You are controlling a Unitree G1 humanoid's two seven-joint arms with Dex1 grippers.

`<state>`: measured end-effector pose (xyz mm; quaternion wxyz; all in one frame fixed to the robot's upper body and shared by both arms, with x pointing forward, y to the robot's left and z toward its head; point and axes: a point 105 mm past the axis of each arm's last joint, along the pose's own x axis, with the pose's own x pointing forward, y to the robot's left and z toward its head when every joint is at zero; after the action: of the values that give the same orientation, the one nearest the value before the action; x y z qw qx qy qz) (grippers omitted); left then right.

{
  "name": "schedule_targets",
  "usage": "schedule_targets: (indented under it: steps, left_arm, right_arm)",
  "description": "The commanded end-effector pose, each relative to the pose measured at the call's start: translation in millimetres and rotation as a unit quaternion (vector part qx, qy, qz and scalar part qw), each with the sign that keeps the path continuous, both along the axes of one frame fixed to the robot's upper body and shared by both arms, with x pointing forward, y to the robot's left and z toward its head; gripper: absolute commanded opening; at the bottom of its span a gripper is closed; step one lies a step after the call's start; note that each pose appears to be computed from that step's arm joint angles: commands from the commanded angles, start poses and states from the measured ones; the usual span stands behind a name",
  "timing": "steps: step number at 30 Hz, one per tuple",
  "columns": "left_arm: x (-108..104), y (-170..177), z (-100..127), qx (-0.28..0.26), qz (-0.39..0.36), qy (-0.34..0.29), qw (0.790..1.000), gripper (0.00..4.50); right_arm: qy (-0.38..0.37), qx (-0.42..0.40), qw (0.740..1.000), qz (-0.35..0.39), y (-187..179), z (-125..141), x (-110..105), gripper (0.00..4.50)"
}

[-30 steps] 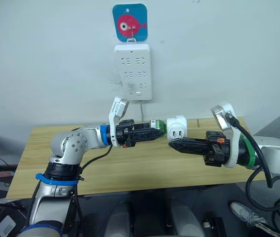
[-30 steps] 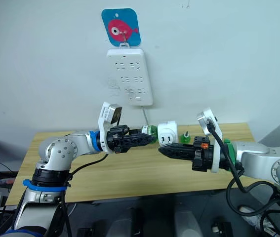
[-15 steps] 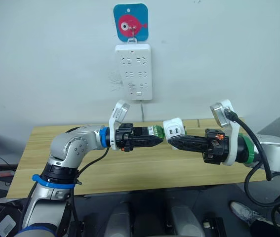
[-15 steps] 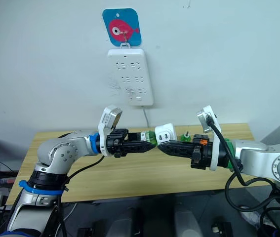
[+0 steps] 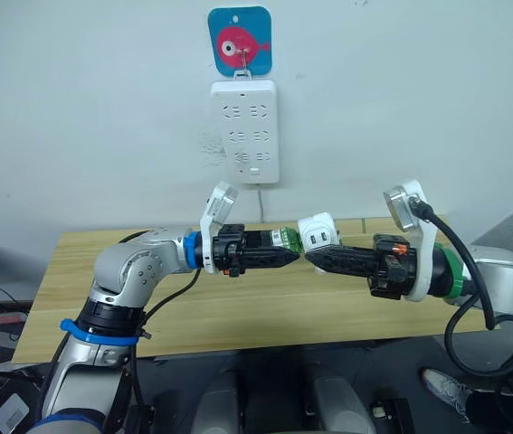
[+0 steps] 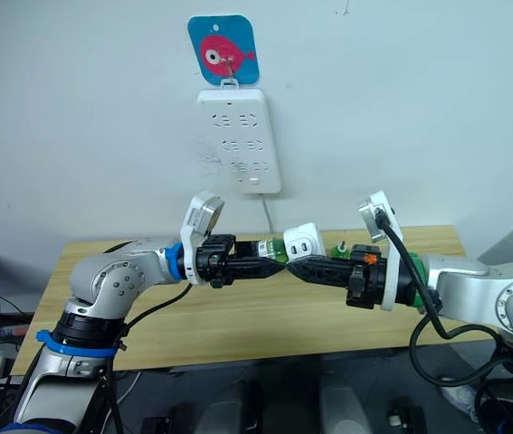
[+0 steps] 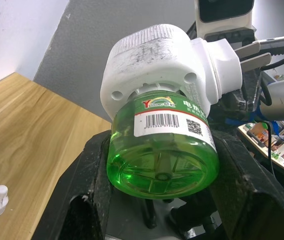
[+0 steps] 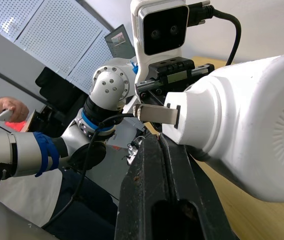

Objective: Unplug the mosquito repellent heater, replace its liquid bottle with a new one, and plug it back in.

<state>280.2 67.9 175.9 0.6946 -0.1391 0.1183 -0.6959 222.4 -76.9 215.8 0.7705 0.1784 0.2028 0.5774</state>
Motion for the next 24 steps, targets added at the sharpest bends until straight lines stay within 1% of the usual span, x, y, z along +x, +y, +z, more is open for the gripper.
schedule_targets:
  steps: [1,7,11,16,18,21,24]
  left_arm:
    - [-5,-9,6,-0.005,-0.016,-0.016,1.0,2.32]
    - [0,-5,6,-0.004,-0.005,-0.006,1.0,2.32]
    - [3,-1,9,-0.013,0.001,0.017,1.0,2.32]
    - [6,7,13,-0.032,-0.005,0.078,0.996,2.32]
    - [7,10,14,-0.038,-0.008,0.098,0.994,2.32]
    - [7,12,16,-0.04,-0.012,0.114,0.993,2.32]
    - [6,12,16,-0.035,-0.018,0.115,0.993,2.32]
  right_arm:
    - [-0.05,0.004,0.999,0.012,3,13,-6,0.0]
    - [-0.075,-0.017,0.997,0.028,1,7,-13,0.0]
    - [-0.119,-0.068,0.99,0.03,-5,-2,-14,0.0]
    - [-0.128,-0.077,0.988,0.027,-13,-6,-16,0.0]
    - [-0.141,-0.087,0.986,0.004,-20,-7,-11,0.0]
    - [-0.18,-0.111,0.977,-0.018,-30,-8,-5,0.61]
    - [-0.223,-0.135,0.965,-0.026,-36,-5,-1,1.67]
